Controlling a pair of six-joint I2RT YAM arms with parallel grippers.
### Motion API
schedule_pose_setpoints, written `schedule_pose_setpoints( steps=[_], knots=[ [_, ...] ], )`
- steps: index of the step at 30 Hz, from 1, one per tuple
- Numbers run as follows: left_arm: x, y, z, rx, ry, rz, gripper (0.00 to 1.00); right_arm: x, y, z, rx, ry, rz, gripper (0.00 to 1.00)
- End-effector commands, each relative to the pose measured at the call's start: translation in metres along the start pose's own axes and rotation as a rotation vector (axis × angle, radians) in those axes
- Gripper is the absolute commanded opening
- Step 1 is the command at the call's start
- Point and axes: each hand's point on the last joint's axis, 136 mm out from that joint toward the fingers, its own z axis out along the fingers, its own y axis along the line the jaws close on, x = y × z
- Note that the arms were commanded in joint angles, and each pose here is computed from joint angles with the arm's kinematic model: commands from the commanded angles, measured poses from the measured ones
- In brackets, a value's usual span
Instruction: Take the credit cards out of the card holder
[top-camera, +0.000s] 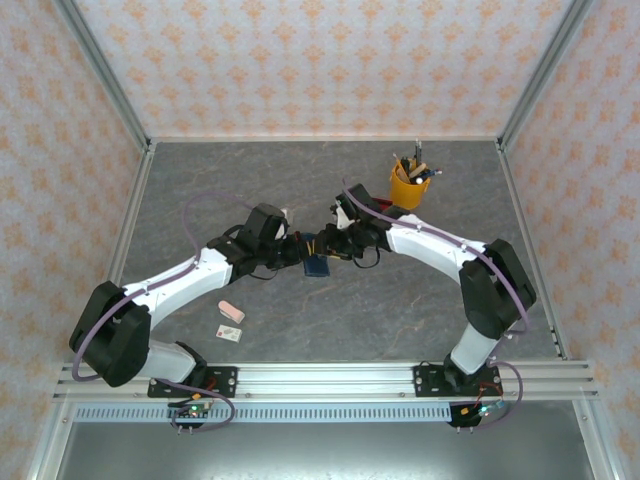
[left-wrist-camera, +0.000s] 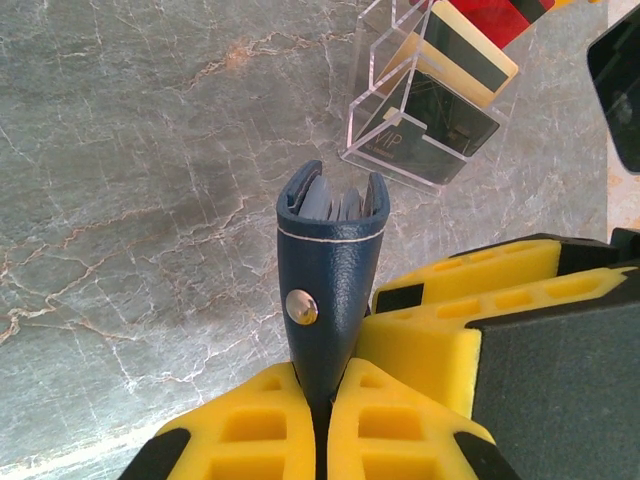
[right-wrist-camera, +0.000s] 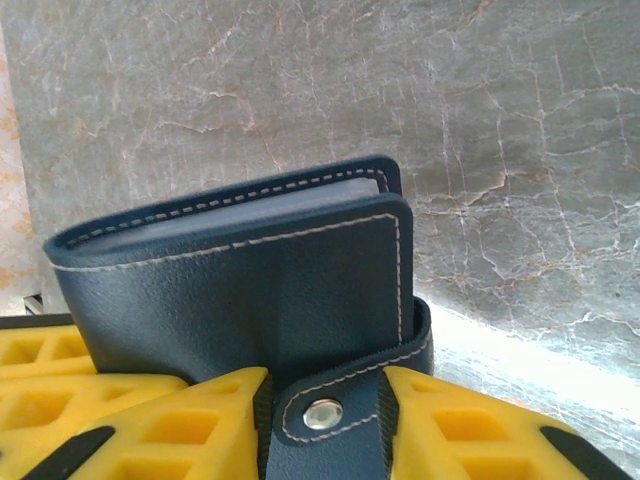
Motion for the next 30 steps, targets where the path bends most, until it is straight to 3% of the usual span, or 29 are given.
schedule_pose_setpoints(
  steps=[1,11,21,24,30],
  knots=[
    [-0.020,-0.012,-0.003,0.027,-0.067,0.003,0.00,0.007,-0.009,0.005,0.051,0.031,-0.006,0.33],
    [-0.020,-0.012,0.000,0.029,-0.069,-0.007,0.00,0.014,-0.019,0.009,0.097,0.062,0.002,0.26],
    [-0.018,-0.019,0.003,0.071,-0.045,0.000,0.00,0.015,-0.008,0.017,0.081,0.083,-0.021,0.33],
    [-0.018,-0.018,0.002,0.066,-0.048,-0.001,0.00,0.011,-0.019,0.016,0.143,0.060,-0.006,0.28],
    [-0.019,-0.007,-0.003,0.009,-0.074,-0.004,0.00,0.011,-0.046,0.017,0.275,0.040,0.036,0.08]
  ],
)
